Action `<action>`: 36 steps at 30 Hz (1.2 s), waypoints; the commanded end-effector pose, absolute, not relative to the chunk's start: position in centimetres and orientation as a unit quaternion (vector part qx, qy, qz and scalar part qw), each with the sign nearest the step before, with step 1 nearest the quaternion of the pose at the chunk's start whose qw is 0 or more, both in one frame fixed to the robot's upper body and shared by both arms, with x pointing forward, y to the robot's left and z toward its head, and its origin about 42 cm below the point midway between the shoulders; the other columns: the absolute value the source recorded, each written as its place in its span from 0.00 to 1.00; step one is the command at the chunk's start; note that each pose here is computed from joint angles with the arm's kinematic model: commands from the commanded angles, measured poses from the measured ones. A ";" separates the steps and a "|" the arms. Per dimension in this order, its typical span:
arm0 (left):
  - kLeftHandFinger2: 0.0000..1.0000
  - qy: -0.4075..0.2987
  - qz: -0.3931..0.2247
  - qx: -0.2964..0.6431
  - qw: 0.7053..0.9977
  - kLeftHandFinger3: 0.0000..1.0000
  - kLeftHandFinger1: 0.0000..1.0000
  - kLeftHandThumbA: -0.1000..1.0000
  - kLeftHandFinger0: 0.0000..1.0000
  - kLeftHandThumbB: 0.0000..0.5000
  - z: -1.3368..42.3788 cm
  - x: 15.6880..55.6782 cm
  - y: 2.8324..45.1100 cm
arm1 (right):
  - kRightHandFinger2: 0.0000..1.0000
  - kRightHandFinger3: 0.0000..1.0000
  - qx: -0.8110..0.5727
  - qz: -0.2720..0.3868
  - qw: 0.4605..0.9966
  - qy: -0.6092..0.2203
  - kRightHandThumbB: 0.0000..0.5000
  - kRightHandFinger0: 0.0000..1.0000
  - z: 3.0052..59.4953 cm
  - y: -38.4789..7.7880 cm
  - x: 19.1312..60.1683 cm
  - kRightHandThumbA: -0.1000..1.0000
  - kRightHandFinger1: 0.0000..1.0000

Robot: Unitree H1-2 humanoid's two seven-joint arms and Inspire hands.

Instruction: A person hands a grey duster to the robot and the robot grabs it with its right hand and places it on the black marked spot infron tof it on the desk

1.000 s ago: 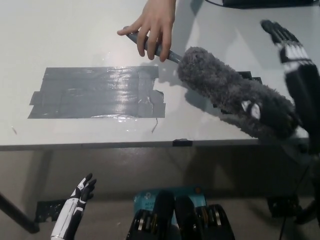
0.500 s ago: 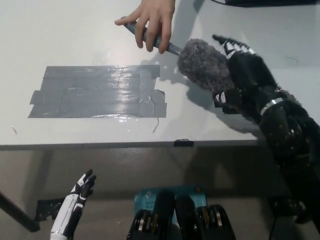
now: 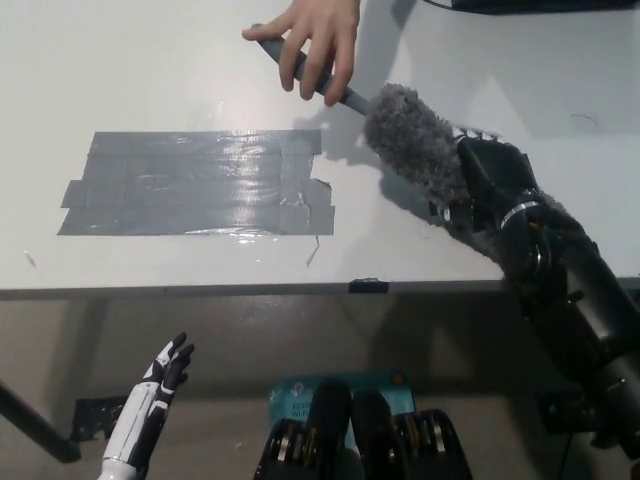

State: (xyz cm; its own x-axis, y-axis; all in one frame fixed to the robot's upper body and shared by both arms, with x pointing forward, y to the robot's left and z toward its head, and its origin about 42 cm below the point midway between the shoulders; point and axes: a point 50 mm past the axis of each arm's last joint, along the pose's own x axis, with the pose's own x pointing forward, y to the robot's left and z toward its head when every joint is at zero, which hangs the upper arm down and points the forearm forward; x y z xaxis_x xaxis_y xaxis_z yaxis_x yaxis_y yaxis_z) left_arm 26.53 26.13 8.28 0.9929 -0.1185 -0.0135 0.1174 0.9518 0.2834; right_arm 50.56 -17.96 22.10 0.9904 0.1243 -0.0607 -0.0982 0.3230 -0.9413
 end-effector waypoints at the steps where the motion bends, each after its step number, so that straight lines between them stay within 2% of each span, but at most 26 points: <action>1: 1.00 -0.032 -0.070 0.148 0.986 1.00 1.00 1.00 1.00 0.23 10.0 27.6 26.3 | 0.69 0.76 -0.571 -0.115 0.792 -0.183 0.46 0.00 27.7 -18.9 52.2 0.00 0.23; 2: 1.00 -0.032 -0.070 0.149 0.986 1.00 1.00 1.00 1.00 0.23 10.0 27.6 26.3 | 0.75 0.83 -0.568 -0.115 0.793 -0.190 0.47 0.00 27.9 -18.8 52.1 0.00 0.29; 4: 1.00 -0.035 -0.072 0.155 0.985 1.00 1.00 1.00 1.00 0.23 10.1 27.6 26.3 | 0.81 0.93 -0.548 -0.119 0.800 -0.213 0.45 0.00 28.4 -18.5 51.6 0.00 0.38; 5: 1.00 -0.036 -0.072 0.157 0.984 1.00 1.00 1.00 1.00 0.23 10.0 27.6 26.3 | 0.82 0.99 -0.541 -0.119 0.803 -0.220 0.40 0.00 28.7 -18.4 51.4 0.00 0.44; 6: 1.00 -0.037 -0.072 0.156 0.984 1.00 1.00 1.00 1.00 0.23 10.1 27.7 26.3 | 0.82 1.00 -0.533 -0.120 0.805 -0.231 0.39 0.00 29.0 -18.3 51.3 0.00 0.46; 9: 1.00 -0.039 -0.072 0.158 0.984 1.00 1.00 1.00 1.00 0.23 10.2 27.8 26.4 | 0.82 1.00 -0.515 -0.118 0.810 -0.253 0.32 0.00 30.5 -17.9 50.9 0.00 0.51; 13: 1.00 -0.038 -0.072 0.162 0.983 1.00 1.00 1.00 1.00 0.22 10.4 28.0 26.4 | 0.90 1.00 -0.506 -0.114 0.812 -0.267 0.36 0.06 33.5 -16.7 49.7 0.00 0.59; 15: 1.00 -0.037 -0.075 0.164 0.983 1.00 1.00 1.00 1.00 0.22 10.6 28.2 26.2 | 0.91 1.00 -0.503 -0.104 0.814 -0.272 0.36 0.06 34.8 -16.2 49.1 0.00 0.60; 17: 1.00 -0.035 -0.076 0.161 0.983 1.00 1.00 1.00 1.00 0.22 10.6 28.3 26.2 | 0.92 1.00 -0.491 -0.079 0.824 -0.271 0.33 0.05 35.8 -16.0 48.7 0.00 0.60; 18: 1.00 -0.037 -0.076 0.164 0.983 1.00 1.00 1.00 1.00 0.21 10.6 28.3 26.2 | 0.92 1.00 -0.476 -0.044 0.839 -0.260 0.29 0.07 36.6 -15.9 48.6 0.00 0.62; 22: 1.00 -0.037 -0.076 0.162 0.983 1.00 1.00 1.00 1.00 0.21 10.6 28.3 26.3 | 0.93 1.00 -0.494 0.016 0.835 -0.242 0.32 0.13 38.0 -16.4 49.8 0.00 0.65; 25: 1.00 -0.039 -0.075 0.160 0.984 1.00 1.00 1.00 1.00 0.20 10.7 28.4 26.3 | 1.00 1.00 -0.524 0.068 0.825 -0.201 0.29 0.20 39.0 -17.4 51.5 0.00 0.72; 32: 1.00 -0.039 -0.074 0.155 0.984 1.00 1.00 1.00 1.00 0.20 11.1 28.7 26.2 | 0.99 1.00 -0.585 0.117 0.798 -0.087 0.38 0.21 36.2 -22.0 55.6 0.00 0.72; 36: 1.00 -0.042 -0.074 0.157 0.984 1.00 1.00 1.00 1.00 0.22 11.2 28.9 26.3 | 0.98 1.00 -0.606 0.137 0.783 -0.036 0.36 0.19 34.1 -24.1 56.5 0.00 0.71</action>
State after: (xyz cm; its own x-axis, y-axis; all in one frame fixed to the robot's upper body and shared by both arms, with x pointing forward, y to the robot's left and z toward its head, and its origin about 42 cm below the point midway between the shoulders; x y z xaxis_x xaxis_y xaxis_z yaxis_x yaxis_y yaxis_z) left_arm 28.30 26.09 9.75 0.9897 -0.1422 0.0138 0.1314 0.9439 0.3029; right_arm 55.53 -23.32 31.32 0.9815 0.1748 -0.0783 -0.1250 0.2746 -0.9534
